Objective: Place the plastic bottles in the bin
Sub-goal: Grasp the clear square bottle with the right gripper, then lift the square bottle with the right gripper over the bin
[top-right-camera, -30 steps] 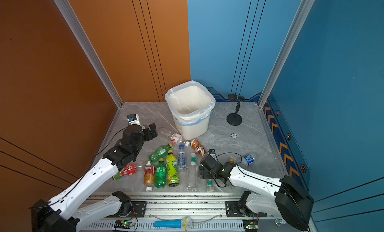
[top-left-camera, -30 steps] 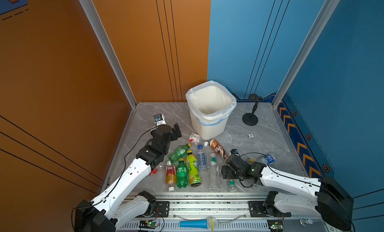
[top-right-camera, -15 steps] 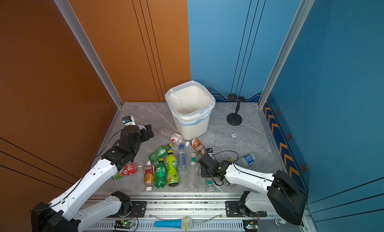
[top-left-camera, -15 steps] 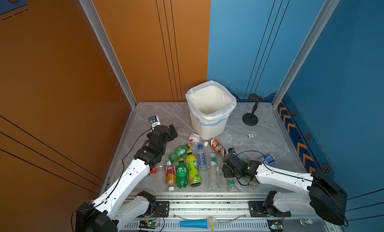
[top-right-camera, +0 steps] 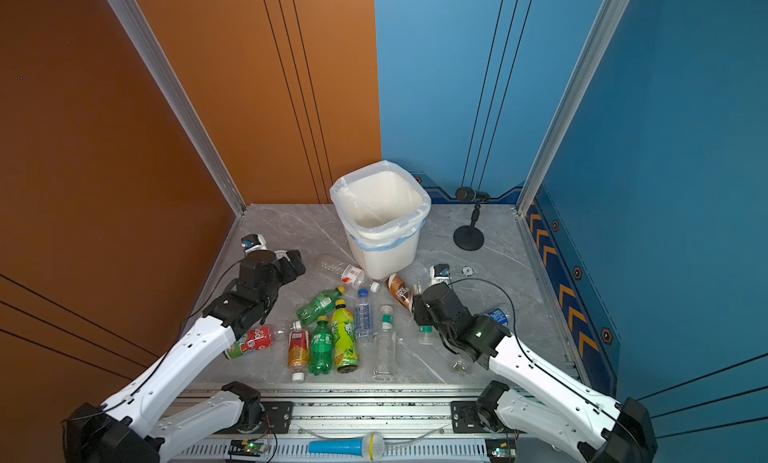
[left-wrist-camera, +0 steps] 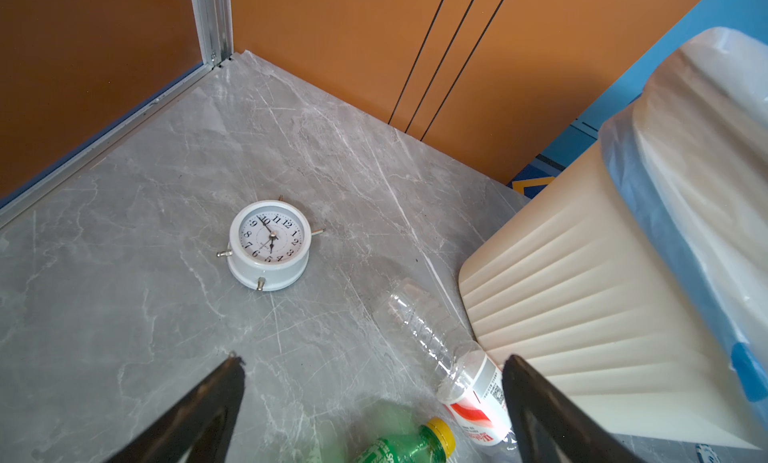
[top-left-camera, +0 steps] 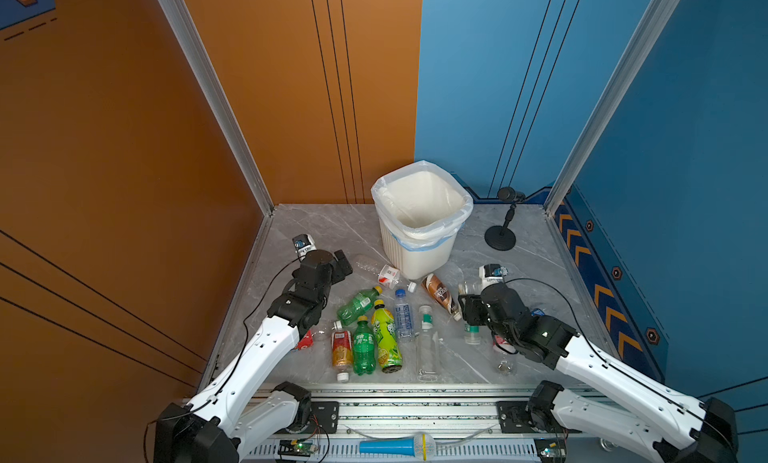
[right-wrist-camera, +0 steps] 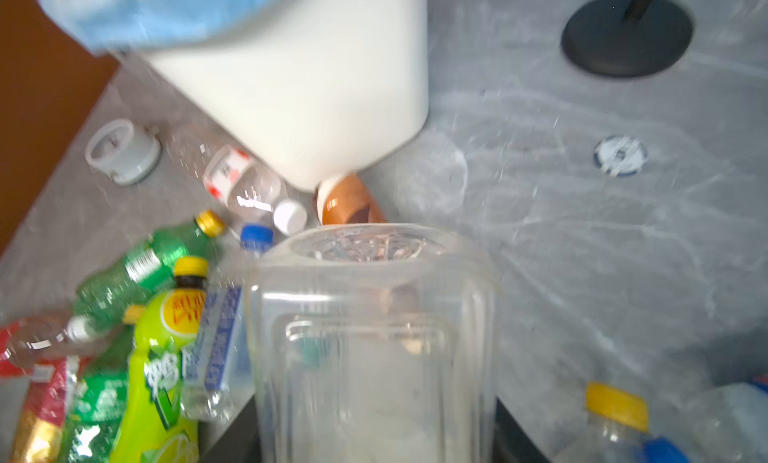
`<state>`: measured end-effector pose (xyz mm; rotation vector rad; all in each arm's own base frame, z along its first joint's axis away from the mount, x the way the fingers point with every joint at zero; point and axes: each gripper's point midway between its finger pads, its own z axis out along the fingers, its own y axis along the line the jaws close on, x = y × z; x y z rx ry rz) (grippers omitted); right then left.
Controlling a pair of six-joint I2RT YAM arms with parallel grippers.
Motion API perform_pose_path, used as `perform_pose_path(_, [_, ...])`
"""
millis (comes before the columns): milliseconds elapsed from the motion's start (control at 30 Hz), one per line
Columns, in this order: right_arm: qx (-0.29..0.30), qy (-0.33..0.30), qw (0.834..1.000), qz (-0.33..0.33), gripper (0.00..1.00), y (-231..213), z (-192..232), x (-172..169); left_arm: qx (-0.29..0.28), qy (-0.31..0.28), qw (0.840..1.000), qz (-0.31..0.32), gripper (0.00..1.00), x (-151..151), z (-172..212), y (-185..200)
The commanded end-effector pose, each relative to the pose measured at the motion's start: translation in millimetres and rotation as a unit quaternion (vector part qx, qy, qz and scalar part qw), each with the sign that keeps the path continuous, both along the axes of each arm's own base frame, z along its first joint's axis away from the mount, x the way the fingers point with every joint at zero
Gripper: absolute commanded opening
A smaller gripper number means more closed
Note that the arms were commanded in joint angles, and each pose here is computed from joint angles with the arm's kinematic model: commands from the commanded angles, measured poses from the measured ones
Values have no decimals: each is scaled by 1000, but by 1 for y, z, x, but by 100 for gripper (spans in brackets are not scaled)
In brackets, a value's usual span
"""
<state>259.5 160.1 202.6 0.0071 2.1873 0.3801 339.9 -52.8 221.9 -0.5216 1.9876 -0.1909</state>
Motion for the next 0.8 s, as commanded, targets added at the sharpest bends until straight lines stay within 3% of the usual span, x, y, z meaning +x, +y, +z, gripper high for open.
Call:
perform_pose_path(0, [21,-128,992,-4,52,1,85,27,-12,28,1000,0,98,-7,-18,1])
perform_pose_path(167, [59,-251,966,1,53,16,183,63,-15,42,999,6,98,-18,-23,6])
perform_pose_path(400, [83,-319,943,43,53,61,255,124,-21,45,998,29,98,-39,-29,19])
perform_pose_path(567, [88,-319,942,53,54,83,267,181,-24,52,998,38,98,-52,-34,27])
perform_pose_path(767, [69,-279,956,67,54,105,237,228,-30,50,997,46,98,-60,-34,32])
